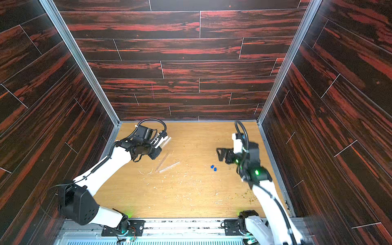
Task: Insert stoppers into test tubes
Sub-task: Pick up the test tube at the center of the board.
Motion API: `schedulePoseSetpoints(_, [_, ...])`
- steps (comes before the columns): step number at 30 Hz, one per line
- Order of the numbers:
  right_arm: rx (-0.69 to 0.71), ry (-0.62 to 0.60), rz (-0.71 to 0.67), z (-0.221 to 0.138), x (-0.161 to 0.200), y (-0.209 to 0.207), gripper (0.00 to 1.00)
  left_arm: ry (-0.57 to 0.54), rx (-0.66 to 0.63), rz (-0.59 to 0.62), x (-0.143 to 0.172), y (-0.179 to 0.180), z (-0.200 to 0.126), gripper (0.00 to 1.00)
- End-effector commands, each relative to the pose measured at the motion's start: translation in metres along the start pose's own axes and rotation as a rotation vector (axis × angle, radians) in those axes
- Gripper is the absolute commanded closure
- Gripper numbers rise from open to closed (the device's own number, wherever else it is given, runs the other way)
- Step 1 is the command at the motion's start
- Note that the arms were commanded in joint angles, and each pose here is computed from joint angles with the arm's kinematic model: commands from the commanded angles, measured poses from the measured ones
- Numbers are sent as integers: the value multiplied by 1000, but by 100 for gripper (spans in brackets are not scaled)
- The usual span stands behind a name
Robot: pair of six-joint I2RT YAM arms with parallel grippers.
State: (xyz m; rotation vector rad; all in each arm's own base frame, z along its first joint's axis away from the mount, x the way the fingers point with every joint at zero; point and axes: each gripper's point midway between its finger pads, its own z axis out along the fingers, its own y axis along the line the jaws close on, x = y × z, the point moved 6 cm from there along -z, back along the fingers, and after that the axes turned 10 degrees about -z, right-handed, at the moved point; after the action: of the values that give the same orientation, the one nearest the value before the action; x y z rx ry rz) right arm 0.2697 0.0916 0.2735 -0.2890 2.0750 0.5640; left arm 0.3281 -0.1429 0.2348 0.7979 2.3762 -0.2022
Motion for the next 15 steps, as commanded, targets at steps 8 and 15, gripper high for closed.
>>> schedulePoseSetpoints(8, [-385,136,257,47,-22,61,5,53,204,119,38,-31,-18,87])
schedulePoseSetpoints(15, [-525,267,304,90,-20,109,7,64,211,159,51,-34,-21,87])
